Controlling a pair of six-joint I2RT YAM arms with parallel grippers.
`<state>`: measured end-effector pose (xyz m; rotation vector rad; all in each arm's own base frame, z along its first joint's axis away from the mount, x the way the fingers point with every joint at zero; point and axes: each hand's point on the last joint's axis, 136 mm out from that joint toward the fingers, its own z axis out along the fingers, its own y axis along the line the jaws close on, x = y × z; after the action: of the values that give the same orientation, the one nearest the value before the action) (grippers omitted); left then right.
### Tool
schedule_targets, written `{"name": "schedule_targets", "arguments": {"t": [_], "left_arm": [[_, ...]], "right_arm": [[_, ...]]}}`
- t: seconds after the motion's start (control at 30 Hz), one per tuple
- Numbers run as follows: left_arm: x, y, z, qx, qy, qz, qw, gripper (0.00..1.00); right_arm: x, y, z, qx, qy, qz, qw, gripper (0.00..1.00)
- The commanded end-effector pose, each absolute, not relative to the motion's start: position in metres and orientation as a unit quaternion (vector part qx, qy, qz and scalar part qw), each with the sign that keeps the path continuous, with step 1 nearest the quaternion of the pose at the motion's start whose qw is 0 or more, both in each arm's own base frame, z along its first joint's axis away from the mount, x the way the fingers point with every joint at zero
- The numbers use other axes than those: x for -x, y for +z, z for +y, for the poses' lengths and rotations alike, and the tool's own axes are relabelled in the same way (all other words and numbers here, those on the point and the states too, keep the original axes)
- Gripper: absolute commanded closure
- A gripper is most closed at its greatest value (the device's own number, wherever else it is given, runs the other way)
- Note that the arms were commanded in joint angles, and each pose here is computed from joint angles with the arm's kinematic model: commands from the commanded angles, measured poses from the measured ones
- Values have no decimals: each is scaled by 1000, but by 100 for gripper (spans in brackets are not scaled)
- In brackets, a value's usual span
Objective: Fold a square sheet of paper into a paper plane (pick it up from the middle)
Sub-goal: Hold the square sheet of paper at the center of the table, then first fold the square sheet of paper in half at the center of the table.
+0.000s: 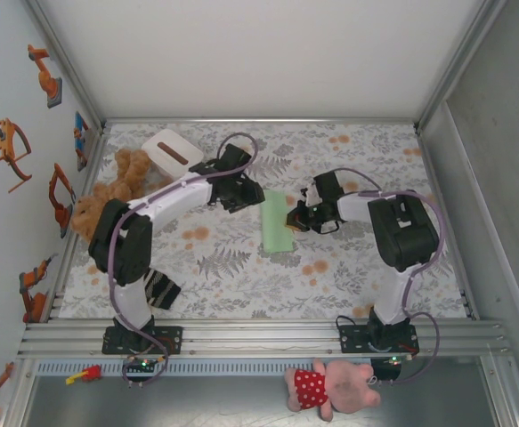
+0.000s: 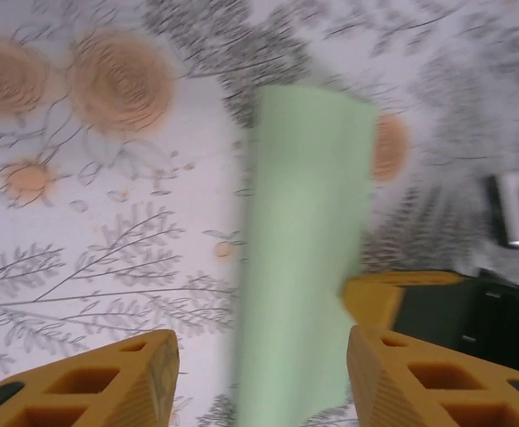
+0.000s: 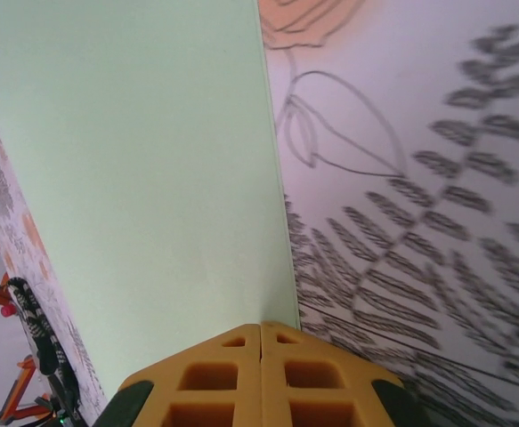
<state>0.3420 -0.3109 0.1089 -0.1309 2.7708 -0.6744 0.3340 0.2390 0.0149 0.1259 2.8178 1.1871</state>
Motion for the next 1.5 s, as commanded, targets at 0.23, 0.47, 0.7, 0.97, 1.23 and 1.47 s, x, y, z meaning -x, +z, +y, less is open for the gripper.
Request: {"name": "schedule_targets", "arguments": {"t": [0.23,0.47,0.7,0.97,1.23,1.47], "left_arm": [[-320,82,-382,21,-359,931,68,71],[-312,52,-375,33,-318,946,43,81],[-303,32,-370,18,-294,956,20,83],[-298,28,-377,3,-300,954,13,83],[-299,18,-373,0,-288,958,13,84],[-298,5,-361,-4,-262,965,4,84]], "right_arm": [[-300,-43,216,-80,285,955,-28,100],[-295,-54,206,-83,258,962,-34,100],[-291,-59,202,-82,244,965,-37,100],[-290,-61,199,-85,239,966,-37,100],[-287,-65,196,-87,231,968,-41,100],[-284,-67,191,-82,217,972,-45,100]]}}
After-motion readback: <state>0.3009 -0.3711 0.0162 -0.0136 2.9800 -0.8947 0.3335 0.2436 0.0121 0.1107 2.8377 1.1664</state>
